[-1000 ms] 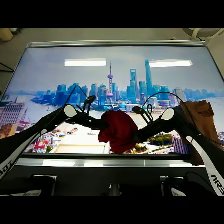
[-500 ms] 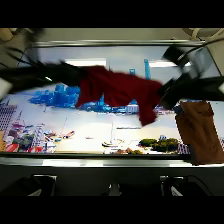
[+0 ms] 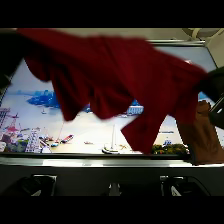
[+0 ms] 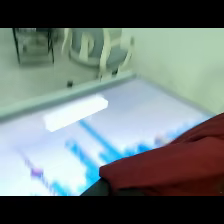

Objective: Fold the shirts.

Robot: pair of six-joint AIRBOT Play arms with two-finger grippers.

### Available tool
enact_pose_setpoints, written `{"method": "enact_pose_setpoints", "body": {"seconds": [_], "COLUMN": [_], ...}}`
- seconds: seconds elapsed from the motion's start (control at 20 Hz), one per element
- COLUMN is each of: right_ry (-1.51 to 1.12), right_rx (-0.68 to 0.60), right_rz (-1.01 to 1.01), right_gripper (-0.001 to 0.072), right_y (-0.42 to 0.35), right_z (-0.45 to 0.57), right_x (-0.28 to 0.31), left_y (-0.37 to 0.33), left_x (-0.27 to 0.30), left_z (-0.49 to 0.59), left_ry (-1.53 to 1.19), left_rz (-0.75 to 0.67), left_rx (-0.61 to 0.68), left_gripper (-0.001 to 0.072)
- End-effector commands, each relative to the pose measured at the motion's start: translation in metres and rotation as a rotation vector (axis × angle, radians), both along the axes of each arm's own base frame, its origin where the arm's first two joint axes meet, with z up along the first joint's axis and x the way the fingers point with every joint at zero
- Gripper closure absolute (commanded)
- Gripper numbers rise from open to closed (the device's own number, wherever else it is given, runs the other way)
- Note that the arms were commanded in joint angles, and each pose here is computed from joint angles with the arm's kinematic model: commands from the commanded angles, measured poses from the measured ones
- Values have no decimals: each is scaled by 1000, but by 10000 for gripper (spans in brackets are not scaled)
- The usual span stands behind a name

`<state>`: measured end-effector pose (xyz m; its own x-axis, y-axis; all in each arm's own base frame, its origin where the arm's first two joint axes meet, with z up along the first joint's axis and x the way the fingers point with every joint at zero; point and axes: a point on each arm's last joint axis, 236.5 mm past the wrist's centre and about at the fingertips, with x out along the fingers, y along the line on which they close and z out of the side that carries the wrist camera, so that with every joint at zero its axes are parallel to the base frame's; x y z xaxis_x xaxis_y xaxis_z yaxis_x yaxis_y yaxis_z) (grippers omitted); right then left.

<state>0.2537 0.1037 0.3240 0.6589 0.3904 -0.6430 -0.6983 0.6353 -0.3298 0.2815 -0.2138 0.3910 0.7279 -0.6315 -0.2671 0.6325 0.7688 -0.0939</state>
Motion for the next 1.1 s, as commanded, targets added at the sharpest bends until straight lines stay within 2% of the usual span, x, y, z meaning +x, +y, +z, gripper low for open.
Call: {"method": "enact_pose_setpoints", "body": {"seconds": [0.0, 0.1, 0.25, 0.4, 0.5, 0.55, 0.6, 0.65, 0.8, 0.9, 1.0, 1.05], "right_ry": [403, 541, 563, 582, 594, 609, 626, 623, 540, 472, 483, 569], "right_rx": [-92, -82, -75, -51, 19, 57, 82, 86, -35, -142, -56, -5], "right_rz": [-6, 19, 7, -88, -170, -195, -187, -162, -97, -134, -240, -275], "right_gripper": [691, 691, 690, 689, 684, 523, 200, 109, 86, 87, 87, 88], "right_y": [-11, -3, 1, -1, 5, 11, 18, 22, 6, -23, -47, -59], "right_z": [-95, -165, -271, -335, -360, -366, -364, -351, -280, -233, -216, -221], "right_x": [-16, -9, 18, 53, 81, 90, 94, 100, 118, 128, 131, 117], "left_y": [6, -5, -18, -17, -18, -18, -18, -16, -3, 9, 15, 17], "left_x": [13, 14, 12, 7, 9, 12, 14, 16, 25, 32, 36, 35], "left_z": [-122, -213, -323, -384, -400, -401, -400, -398, -393, -388, -387, -388], "left_ry": [263, 424, 585, 698, 733, 732, 725, 722, 726, 729, 726, 732], "left_rz": [49, 31, 49, 83, 95, 99, 103, 110, 136, 158, 164, 166], "left_rx": [182, 223, 172, 178, 191, 190, 186, 181, 187, 193, 200, 202], "left_gripper": [684, 685, 684, 684, 683, 683, 683, 683, 683, 683, 683, 683]}}
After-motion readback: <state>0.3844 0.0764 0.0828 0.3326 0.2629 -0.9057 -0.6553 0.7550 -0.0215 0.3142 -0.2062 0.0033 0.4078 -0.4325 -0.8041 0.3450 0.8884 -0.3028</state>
